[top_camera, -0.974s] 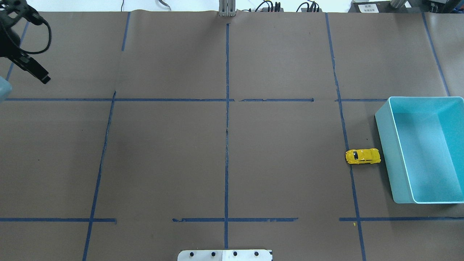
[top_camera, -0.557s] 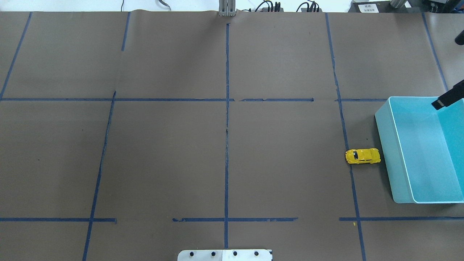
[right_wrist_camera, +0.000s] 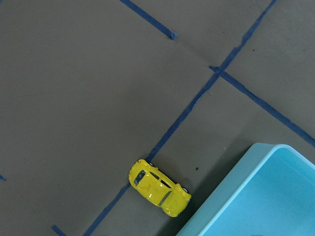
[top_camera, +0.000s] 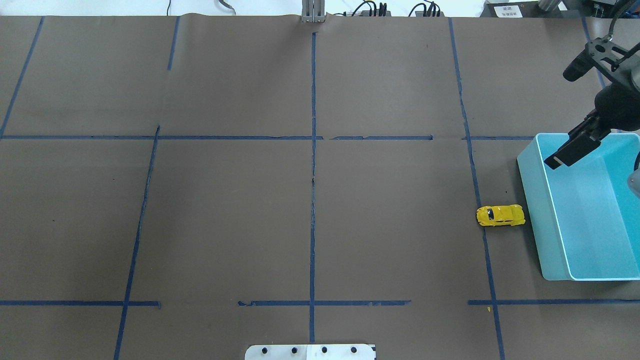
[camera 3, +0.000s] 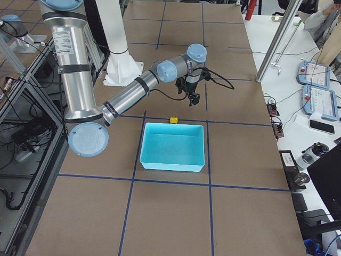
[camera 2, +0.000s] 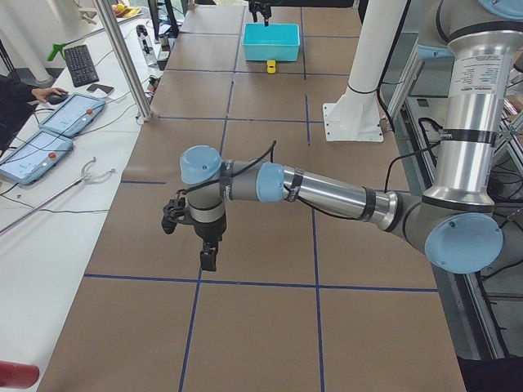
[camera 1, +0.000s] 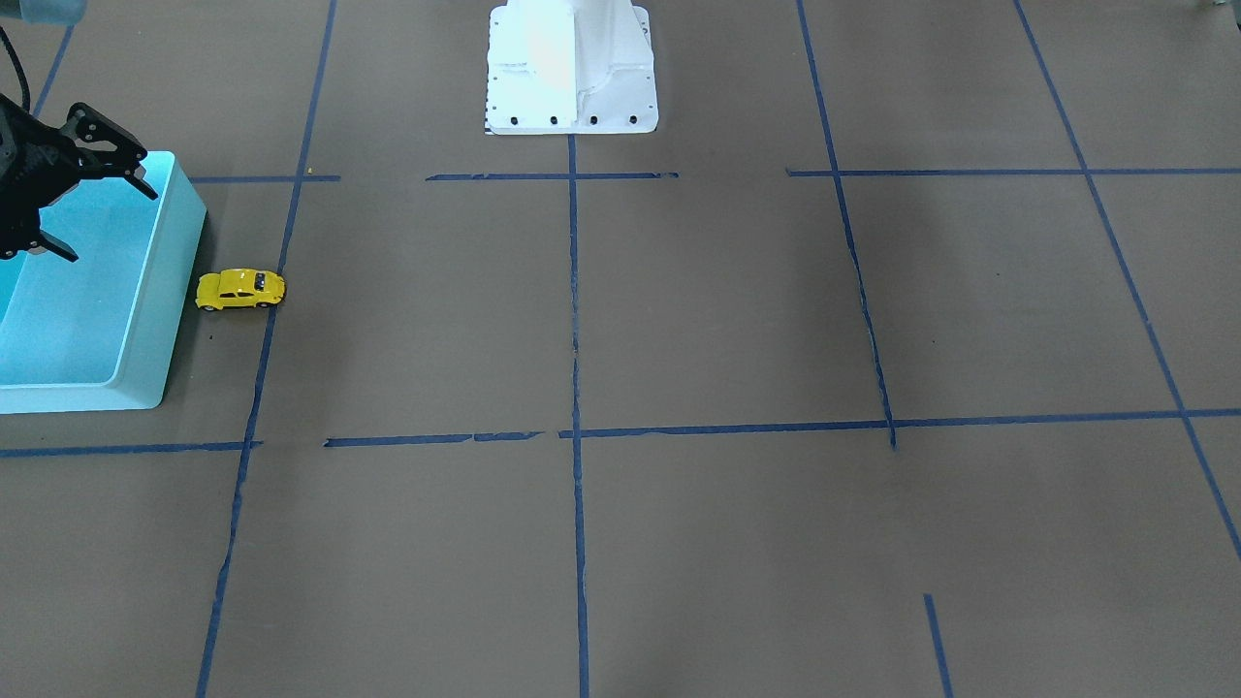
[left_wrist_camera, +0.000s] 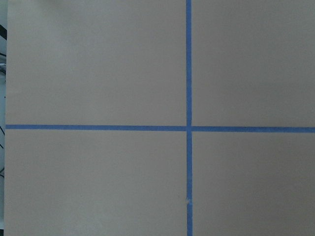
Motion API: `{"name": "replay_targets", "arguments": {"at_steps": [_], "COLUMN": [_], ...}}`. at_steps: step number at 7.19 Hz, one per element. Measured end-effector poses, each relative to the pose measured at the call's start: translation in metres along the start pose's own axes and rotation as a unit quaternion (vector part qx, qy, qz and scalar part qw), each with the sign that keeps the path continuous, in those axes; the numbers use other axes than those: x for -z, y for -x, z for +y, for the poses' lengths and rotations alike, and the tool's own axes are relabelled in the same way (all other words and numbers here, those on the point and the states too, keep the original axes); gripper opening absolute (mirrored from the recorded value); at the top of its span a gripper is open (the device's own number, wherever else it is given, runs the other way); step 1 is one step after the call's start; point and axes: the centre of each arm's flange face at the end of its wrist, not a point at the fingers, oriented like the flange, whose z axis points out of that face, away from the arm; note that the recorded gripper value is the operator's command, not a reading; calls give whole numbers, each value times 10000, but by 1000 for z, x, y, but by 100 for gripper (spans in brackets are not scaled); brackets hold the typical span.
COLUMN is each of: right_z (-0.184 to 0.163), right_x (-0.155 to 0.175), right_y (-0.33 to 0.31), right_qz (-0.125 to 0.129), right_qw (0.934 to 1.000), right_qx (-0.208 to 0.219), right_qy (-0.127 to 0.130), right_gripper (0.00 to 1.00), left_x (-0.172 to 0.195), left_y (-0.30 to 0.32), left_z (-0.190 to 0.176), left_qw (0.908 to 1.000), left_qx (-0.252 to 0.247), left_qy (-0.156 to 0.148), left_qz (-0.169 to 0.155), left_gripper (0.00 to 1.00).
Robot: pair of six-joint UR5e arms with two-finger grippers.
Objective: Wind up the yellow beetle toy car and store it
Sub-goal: 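Move the right gripper down over the car beside the blue box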
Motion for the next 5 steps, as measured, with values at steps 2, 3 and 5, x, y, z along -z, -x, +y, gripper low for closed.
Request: {"name": "replay_targets", "arguments": {"at_steps": [2,3,5], "right_z": [-10,-13,-19], "right_x": [10,9,-18], "right_y": [27,49,88], "right_qz": [-7,-16,190], "right_qw": [9982,9955,9840], "right_qx": [570,923,1769], "right_qy": [-182,-202,20], "right_gripper": [100,100,100], "left_x": [-16,-24,-35], "left_y": [25,39,50], "left_z": [36,56,74], "left_qw": [9996,9993,9993], "left_qx": [-256,-359,-350], "left_qy": [100,60,-17], "left_qz": [32,36,141], "left_gripper": [99,99,99]}}
